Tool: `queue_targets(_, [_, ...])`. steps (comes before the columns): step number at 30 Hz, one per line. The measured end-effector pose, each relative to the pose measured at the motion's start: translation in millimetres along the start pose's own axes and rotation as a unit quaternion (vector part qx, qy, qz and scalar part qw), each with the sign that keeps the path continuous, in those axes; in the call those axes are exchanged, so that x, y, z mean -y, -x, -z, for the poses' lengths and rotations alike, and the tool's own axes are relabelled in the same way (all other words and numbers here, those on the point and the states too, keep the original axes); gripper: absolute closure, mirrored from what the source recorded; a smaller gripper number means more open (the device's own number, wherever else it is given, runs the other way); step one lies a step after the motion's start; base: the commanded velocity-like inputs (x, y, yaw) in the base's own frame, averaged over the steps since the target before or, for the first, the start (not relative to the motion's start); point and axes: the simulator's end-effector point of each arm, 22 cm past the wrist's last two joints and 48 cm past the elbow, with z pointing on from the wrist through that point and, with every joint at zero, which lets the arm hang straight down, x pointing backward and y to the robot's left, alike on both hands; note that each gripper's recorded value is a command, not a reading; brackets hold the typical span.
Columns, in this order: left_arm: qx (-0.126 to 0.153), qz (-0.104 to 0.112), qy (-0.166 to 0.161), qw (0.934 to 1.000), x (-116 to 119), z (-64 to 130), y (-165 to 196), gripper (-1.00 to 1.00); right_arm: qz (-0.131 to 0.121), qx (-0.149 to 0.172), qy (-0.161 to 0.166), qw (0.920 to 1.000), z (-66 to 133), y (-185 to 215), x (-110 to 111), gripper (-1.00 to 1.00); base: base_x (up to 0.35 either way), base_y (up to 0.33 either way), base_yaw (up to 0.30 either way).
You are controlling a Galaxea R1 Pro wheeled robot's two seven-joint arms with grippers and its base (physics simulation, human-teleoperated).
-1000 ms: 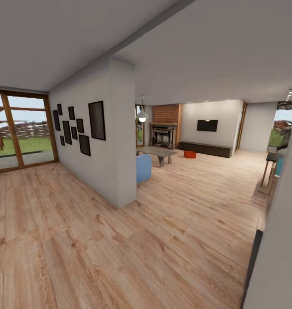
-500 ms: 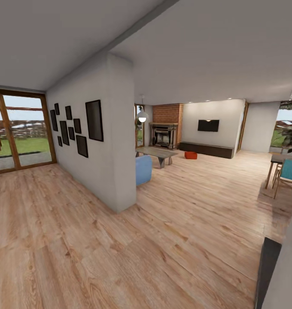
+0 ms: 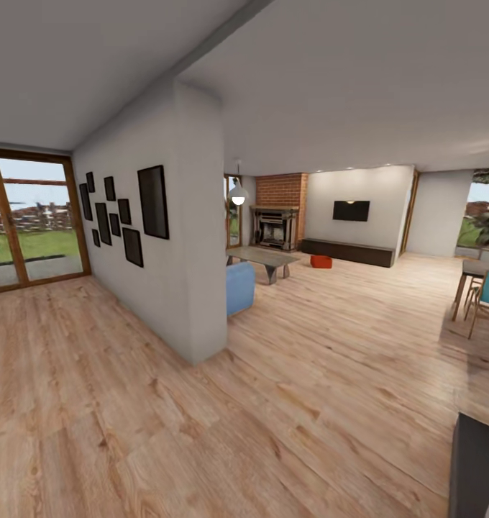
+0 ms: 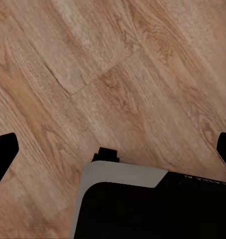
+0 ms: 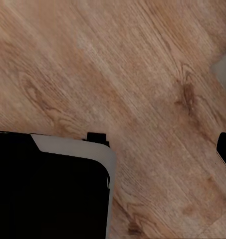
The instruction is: Move the two storage containers from the living room to the garage. In the garage, place one container on the floor and stack the other container on top of it (either order is fine).
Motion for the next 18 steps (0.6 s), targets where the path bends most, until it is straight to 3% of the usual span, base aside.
queue_targets(11, [0.000,0.000,0.000,1.0000,-0.1,0.0,0.0,-1.00,-0.001,0.000,0.001,1.0000,0.0,0.2,-2.0,-1.00,0.324,0.000,-0.009])
queue_targets(18, [0.000,0.000,0.000,1.0000,-0.2,0.0,0.1,-1.00,-0.002,0.000,0.003,1.0000,0.0,0.4,-4.6,-1.00,0.324,0.000,-0.236])
